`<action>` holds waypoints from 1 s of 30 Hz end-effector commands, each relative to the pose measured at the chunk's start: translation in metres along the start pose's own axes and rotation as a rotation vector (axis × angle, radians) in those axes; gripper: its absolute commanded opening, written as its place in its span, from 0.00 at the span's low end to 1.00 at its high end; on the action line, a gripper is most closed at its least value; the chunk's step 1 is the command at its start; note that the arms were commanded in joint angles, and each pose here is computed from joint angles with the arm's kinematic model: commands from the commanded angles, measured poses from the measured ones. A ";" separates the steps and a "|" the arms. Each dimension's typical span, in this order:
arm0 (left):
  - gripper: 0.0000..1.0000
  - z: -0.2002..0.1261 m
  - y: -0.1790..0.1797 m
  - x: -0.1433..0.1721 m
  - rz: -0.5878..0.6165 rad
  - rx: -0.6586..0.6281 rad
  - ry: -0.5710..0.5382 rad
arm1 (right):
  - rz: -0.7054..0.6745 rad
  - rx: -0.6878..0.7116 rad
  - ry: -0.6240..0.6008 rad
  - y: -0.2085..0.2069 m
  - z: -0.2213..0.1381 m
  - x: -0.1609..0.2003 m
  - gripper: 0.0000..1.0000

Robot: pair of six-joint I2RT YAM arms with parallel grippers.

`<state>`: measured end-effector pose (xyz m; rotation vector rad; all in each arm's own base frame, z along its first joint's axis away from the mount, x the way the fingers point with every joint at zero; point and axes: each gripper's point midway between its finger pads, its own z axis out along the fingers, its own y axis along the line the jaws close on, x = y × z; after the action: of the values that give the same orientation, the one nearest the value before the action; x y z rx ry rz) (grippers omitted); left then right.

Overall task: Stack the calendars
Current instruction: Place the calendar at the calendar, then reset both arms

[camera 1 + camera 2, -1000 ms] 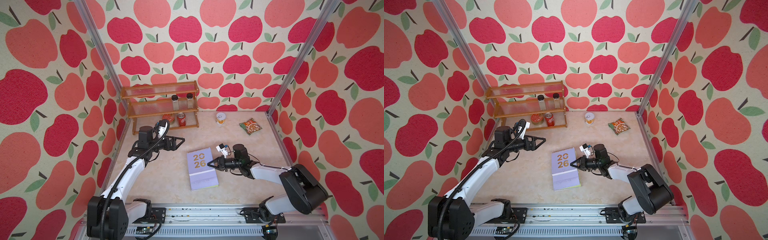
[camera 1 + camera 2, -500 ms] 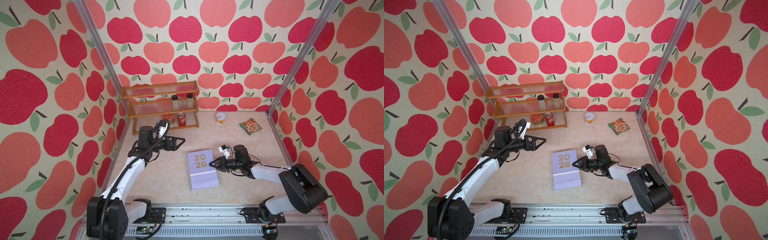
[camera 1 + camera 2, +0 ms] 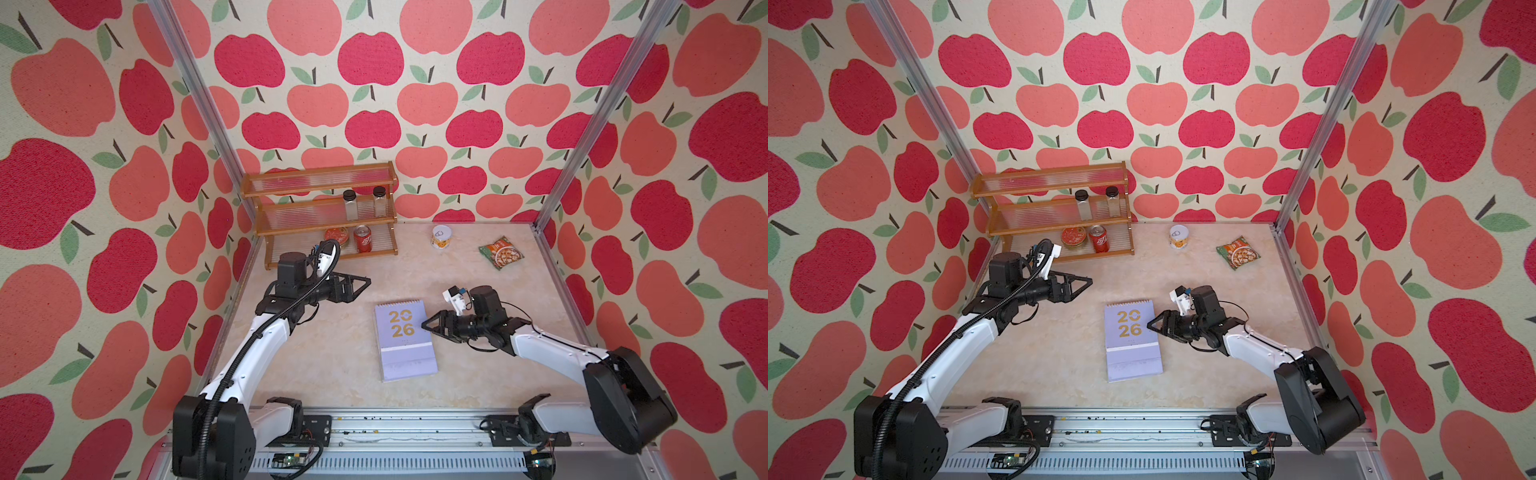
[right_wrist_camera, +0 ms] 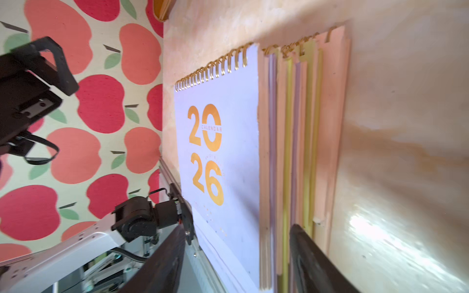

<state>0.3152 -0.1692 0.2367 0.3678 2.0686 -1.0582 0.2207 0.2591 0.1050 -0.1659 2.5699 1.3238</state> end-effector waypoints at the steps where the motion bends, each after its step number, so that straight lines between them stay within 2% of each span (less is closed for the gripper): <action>1: 1.00 -0.006 -0.011 -0.012 0.059 0.006 -0.025 | -0.089 0.160 -0.020 -0.009 -0.018 -0.004 0.80; 4: 1.00 -0.008 -0.006 -0.013 0.064 -0.024 -0.034 | -0.174 0.227 -0.049 -0.004 -0.033 -0.015 0.99; 8: 1.00 -0.014 0.020 -0.017 0.073 -0.184 -0.076 | -0.317 0.341 -0.140 0.000 -0.059 -0.041 0.99; 11: 1.00 -0.028 0.063 -0.018 0.086 -0.426 -0.142 | -0.430 0.501 -0.247 -0.009 -0.090 -0.070 0.99; 13: 1.00 -0.054 0.094 -0.024 0.094 -0.624 -0.243 | -0.473 0.605 -0.345 -0.019 -0.115 -0.093 0.99; 15: 1.00 -0.070 0.125 -0.020 0.084 -0.758 -0.305 | -0.486 0.667 -0.450 -0.031 -0.136 -0.111 0.99; 19: 1.00 -0.094 0.166 0.003 0.100 -0.917 -0.370 | -0.547 0.755 -0.658 -0.064 -0.170 -0.130 0.99; 22: 1.00 -0.109 0.193 0.024 0.069 -1.002 -0.370 | -0.562 0.792 -0.777 -0.090 -0.187 -0.133 0.99; 25: 1.00 -0.111 0.214 0.041 0.061 -1.047 -0.348 | -0.522 0.839 -0.789 -0.120 -0.191 -0.136 0.99; 30: 1.00 -0.101 0.230 0.040 0.116 -1.049 -0.370 | -0.544 0.822 -0.808 -0.146 -0.177 -0.148 0.99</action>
<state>0.3483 0.0394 0.0911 -0.2579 2.0571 0.0550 0.3439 0.0262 0.1068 -0.0778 2.0866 0.0405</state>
